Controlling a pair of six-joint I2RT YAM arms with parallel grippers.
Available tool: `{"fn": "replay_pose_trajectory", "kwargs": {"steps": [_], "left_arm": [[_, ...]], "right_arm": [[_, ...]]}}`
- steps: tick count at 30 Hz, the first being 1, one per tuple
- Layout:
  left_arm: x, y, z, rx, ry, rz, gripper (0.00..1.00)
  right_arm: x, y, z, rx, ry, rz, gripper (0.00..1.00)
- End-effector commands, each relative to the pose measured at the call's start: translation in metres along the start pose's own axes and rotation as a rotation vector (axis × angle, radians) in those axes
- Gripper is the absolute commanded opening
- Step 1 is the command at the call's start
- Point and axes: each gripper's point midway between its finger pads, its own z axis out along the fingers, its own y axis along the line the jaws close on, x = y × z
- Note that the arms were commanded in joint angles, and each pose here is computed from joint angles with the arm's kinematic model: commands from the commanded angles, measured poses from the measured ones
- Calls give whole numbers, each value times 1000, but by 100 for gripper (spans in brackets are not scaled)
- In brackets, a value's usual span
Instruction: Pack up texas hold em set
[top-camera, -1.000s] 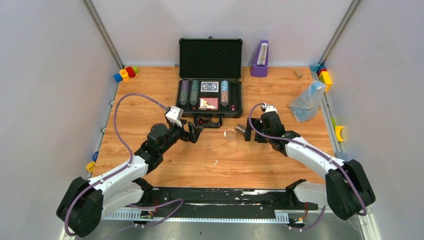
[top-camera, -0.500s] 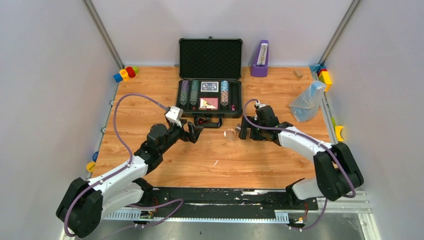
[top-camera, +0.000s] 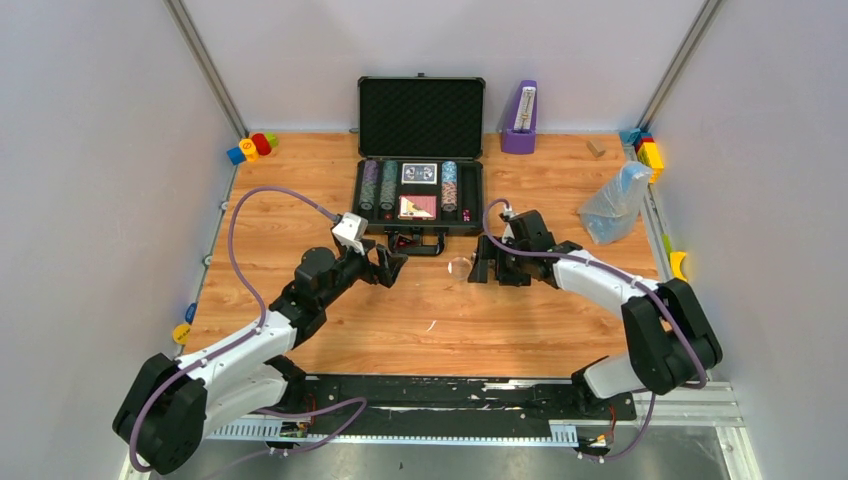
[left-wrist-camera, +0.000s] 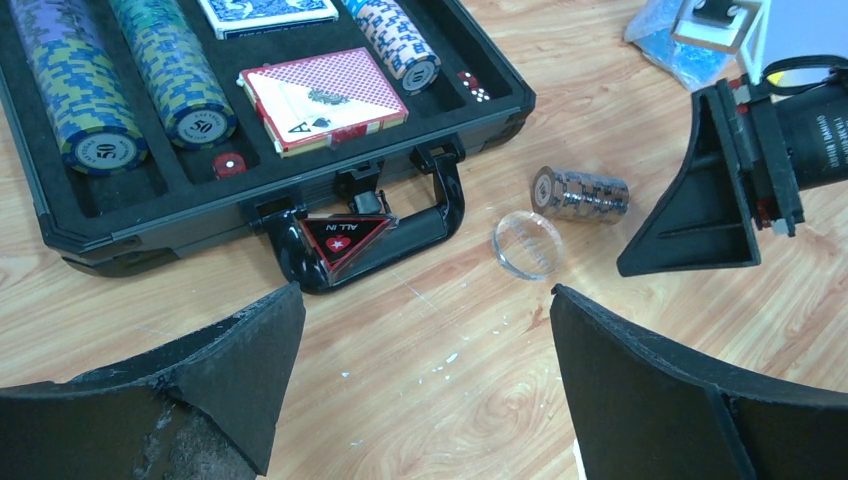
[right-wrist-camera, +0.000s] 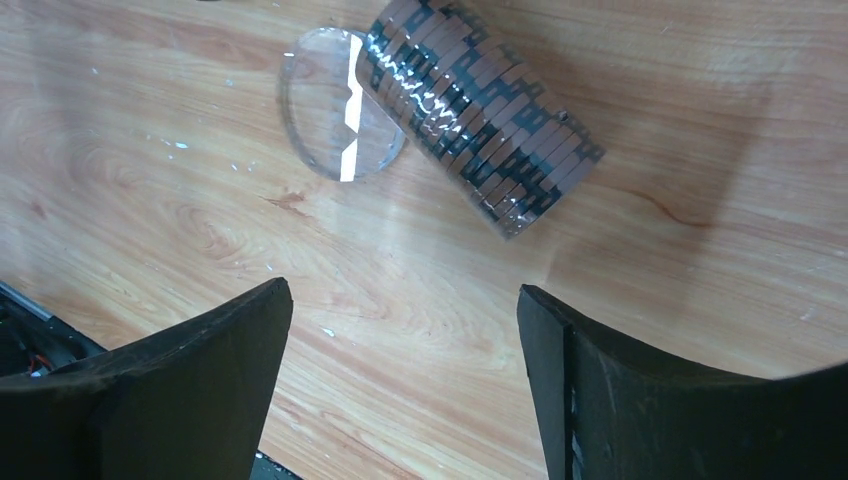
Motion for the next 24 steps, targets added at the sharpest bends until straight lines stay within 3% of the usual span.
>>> {"fn": "replay_pose_trajectory", "kwargs": {"steps": [1, 6, 14, 18, 24], "left_arm": [[-18, -5, 3, 19, -49, 16, 99], [-18, -5, 3, 21, -50, 16, 99], [-18, -6, 3, 24, -47, 13, 98], [-18, -6, 3, 24, -46, 16, 98], [-19, -5, 3, 16, -46, 18, 98]], "right_arm": [[-35, 13, -20, -18, -124, -4, 84], [-47, -13, -24, 109, -184, 11, 85], [-58, -19, -8, 146, -146, -31, 84], [-61, -9, 3, 139, -115, -130, 87], [-66, -1, 17, 282, -80, -335, 92]]}}
